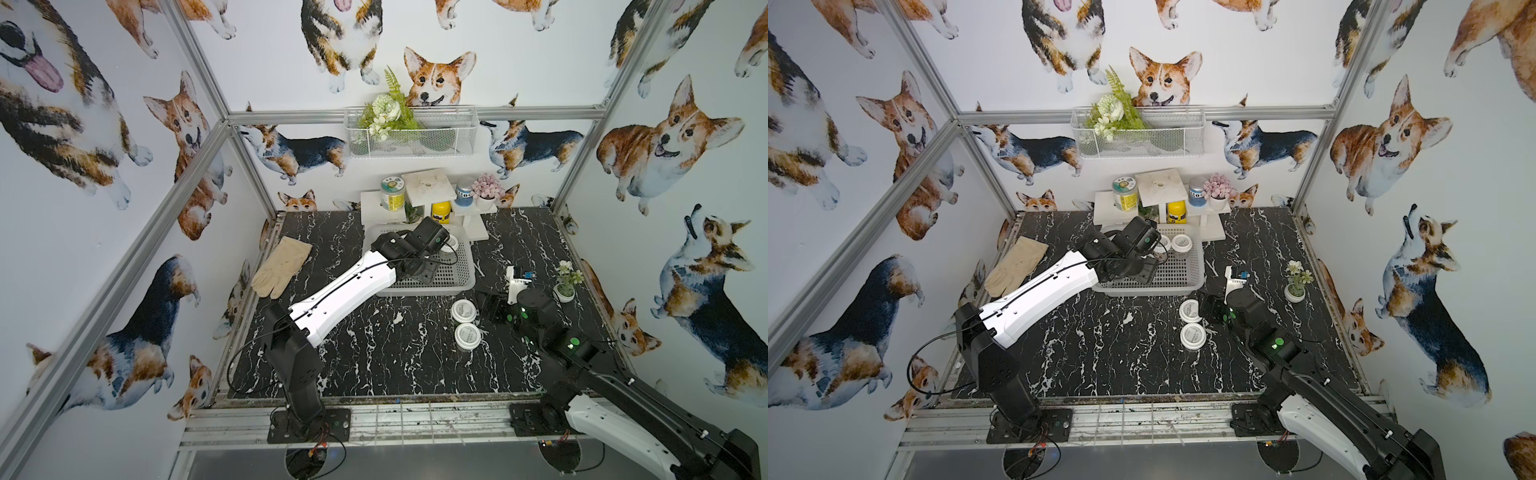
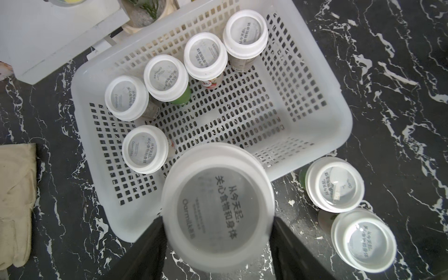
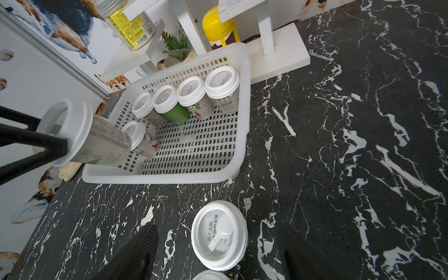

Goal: Put the yogurt in the basket
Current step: Place the yogurt in the basket.

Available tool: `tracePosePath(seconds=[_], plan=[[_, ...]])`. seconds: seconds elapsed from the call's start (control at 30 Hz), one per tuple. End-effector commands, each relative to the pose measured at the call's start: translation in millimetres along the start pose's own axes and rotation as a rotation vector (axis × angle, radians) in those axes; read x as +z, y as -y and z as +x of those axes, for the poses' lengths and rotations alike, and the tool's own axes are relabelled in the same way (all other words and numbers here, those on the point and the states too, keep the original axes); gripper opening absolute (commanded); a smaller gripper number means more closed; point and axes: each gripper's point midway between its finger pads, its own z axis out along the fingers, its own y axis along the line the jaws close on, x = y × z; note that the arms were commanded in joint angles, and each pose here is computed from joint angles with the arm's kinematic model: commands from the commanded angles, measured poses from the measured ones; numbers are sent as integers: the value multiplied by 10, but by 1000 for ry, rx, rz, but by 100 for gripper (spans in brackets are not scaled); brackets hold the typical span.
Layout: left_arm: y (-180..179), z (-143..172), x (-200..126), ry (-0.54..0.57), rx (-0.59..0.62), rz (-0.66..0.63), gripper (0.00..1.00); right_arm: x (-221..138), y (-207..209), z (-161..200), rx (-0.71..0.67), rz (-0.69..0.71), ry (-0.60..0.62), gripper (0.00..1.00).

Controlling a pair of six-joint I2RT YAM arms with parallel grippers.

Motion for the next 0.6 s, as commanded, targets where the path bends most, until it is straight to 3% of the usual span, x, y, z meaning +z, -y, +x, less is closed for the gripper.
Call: tracePosePath(seconds=[0.0, 0.57], plan=[[-85, -104, 26, 17, 3, 16, 69, 5, -52, -81, -3, -20, 31, 82], [-390, -165, 680, -26, -55, 13, 68, 70, -66, -46, -13, -14, 3, 82]])
